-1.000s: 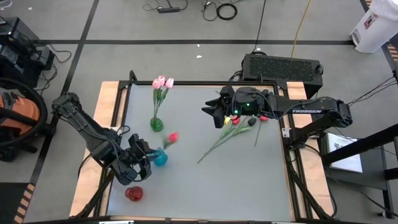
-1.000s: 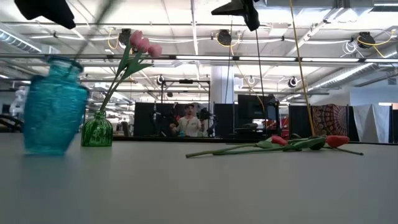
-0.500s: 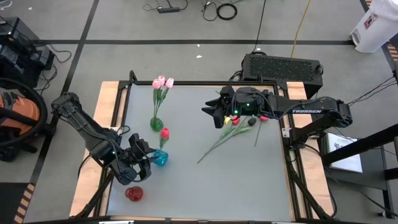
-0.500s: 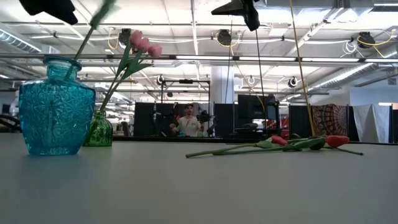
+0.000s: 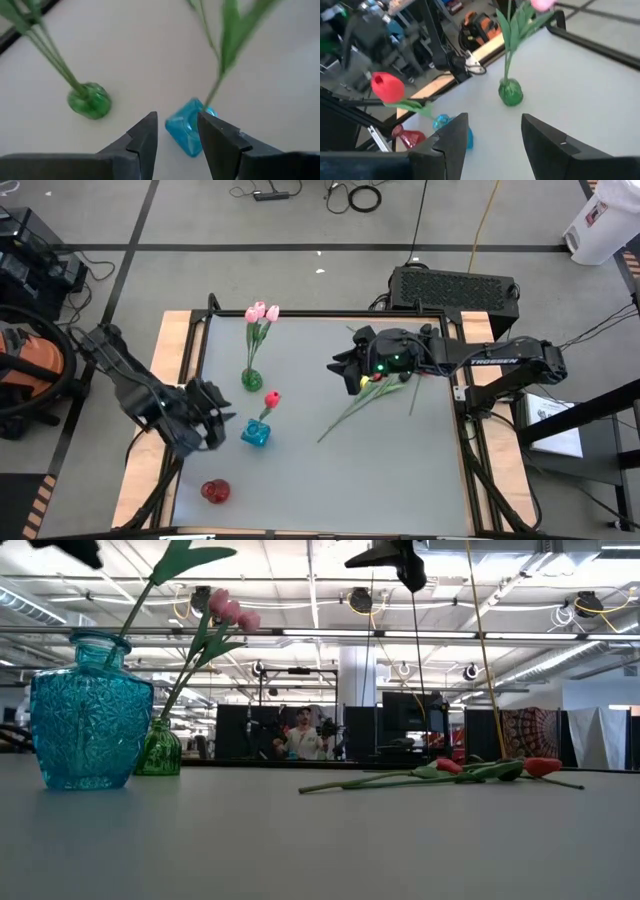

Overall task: Sort flowers into vase by color
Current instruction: Put the left red flower into the blue vase

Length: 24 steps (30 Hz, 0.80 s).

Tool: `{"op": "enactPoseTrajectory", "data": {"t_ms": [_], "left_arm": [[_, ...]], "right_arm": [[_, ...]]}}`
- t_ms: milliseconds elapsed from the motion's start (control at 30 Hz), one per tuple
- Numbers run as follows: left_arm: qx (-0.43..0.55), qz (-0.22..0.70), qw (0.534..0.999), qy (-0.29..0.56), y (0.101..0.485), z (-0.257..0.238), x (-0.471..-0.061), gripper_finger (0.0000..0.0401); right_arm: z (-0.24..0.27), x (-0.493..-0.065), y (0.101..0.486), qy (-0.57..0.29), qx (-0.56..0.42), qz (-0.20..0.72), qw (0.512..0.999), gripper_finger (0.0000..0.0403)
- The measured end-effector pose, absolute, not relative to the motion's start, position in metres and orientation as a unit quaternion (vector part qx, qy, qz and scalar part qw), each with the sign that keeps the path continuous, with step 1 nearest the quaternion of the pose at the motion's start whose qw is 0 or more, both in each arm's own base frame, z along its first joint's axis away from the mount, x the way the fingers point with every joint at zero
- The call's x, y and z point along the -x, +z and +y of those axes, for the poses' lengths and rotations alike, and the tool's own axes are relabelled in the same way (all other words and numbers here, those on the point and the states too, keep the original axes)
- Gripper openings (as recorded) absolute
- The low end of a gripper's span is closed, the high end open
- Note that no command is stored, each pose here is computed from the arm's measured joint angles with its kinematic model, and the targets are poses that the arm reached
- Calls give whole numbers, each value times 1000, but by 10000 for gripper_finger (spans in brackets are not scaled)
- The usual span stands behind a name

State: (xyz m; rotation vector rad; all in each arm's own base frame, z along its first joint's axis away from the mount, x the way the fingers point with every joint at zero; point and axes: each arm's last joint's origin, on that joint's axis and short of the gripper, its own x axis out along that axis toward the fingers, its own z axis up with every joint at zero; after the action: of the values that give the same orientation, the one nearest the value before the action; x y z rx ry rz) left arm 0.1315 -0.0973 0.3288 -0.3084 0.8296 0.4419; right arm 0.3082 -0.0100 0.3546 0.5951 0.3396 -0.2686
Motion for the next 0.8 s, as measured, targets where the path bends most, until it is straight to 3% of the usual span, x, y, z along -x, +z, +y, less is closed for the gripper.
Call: {"op": "enactPoseTrajectory", "data": {"t_ms": [267,500,800], "left_arm": [[170,323,908,206,387,-61,-119,146],[94,223,942,233,439,-37,-119,146],[-2,145,947,285,476,-17,-118,146]], "right_arm": [[-2,-305,347,-142,-328,204,911,176],[1,-301,341,-169,-398,225,873,176],[-1,-296,325,-269,-501,243,786,176]]}}
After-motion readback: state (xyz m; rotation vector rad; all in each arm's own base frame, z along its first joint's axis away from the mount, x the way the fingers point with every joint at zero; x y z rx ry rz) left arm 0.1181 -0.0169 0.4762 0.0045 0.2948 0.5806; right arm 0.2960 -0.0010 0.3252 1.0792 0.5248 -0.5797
